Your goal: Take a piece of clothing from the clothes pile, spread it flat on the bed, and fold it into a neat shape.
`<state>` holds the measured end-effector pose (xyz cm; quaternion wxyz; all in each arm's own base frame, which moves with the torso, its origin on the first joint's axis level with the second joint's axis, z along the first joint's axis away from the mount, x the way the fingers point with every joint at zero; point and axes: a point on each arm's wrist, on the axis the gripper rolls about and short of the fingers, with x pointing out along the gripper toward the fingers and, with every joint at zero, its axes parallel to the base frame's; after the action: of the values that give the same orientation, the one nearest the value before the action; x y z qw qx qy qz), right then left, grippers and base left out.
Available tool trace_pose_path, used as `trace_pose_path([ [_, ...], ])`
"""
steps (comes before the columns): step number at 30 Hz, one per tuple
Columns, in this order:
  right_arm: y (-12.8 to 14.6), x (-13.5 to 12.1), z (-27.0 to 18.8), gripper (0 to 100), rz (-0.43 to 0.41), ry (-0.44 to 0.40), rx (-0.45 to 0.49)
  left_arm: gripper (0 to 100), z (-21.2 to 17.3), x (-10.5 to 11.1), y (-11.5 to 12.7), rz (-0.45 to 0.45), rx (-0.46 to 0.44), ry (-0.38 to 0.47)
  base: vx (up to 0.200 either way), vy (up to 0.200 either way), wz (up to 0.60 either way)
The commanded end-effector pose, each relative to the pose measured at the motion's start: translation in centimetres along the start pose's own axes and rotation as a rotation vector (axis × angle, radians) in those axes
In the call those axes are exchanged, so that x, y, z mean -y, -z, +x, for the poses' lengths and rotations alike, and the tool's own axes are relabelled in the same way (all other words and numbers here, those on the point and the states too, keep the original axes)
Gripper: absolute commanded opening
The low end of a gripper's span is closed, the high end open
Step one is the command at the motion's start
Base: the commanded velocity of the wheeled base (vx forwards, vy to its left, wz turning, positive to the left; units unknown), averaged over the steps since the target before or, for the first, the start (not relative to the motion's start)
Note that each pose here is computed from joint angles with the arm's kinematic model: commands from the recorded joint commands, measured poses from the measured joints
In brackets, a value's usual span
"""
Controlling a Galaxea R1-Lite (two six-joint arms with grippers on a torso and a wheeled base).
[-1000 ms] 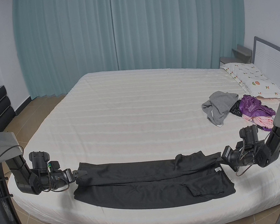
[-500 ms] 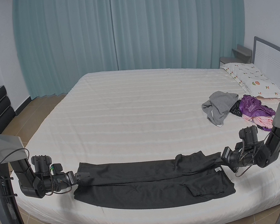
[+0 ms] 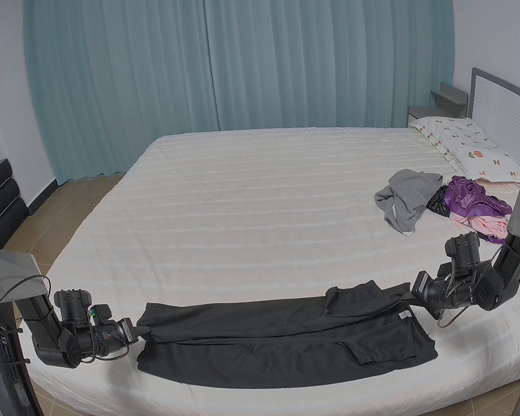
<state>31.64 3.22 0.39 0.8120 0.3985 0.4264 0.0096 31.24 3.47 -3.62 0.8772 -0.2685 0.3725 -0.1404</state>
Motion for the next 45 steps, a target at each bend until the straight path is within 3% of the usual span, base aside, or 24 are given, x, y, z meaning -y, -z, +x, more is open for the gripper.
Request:
trace_pose_path([
  [1, -0.4, -0.3, -0.5, 0, -0.002, -0.011, 0.019, 0, -0.4, 0.2, -0.5, 0.002, 0.023, -0.001, 0.000, 0.000, 0.00],
  [10, -1.4, -1.3, -1.3, 0, -0.009, -0.058, 0.072, 0, -1.3, 2.3, -4.0, -0.102, 0.140, 0.050, 0.000, 0.000, 0.00],
  [17, -3.4, -3.0, -1.0, 0, -0.032, -0.113, 0.139, 0, -0.3, 2.9, -7.1, -0.185, 0.231, 0.030, 0.000, 0.000, 0.00],
  [28, -6.2, -3.8, 0.4, 0, -0.017, -0.124, 0.177, 0, 1.5, 4.8, -10.7, -0.286, 0.246, 0.015, 0.000, 0.000, 0.00],
  [35, -7.5, -3.9, 1.4, 0, 0.004, -0.085, 0.161, 0, 2.7, 5.4, -11.0, -0.323, 0.165, -0.042, 0.000, 0.000, 0.00],
  [45, -8.1, -3.8, 3.1, 0, 0.001, -0.085, 0.160, 0, 3.5, 5.3, -11.6, -0.329, 0.157, -0.045, 0.000, 0.000, 0.00],
])
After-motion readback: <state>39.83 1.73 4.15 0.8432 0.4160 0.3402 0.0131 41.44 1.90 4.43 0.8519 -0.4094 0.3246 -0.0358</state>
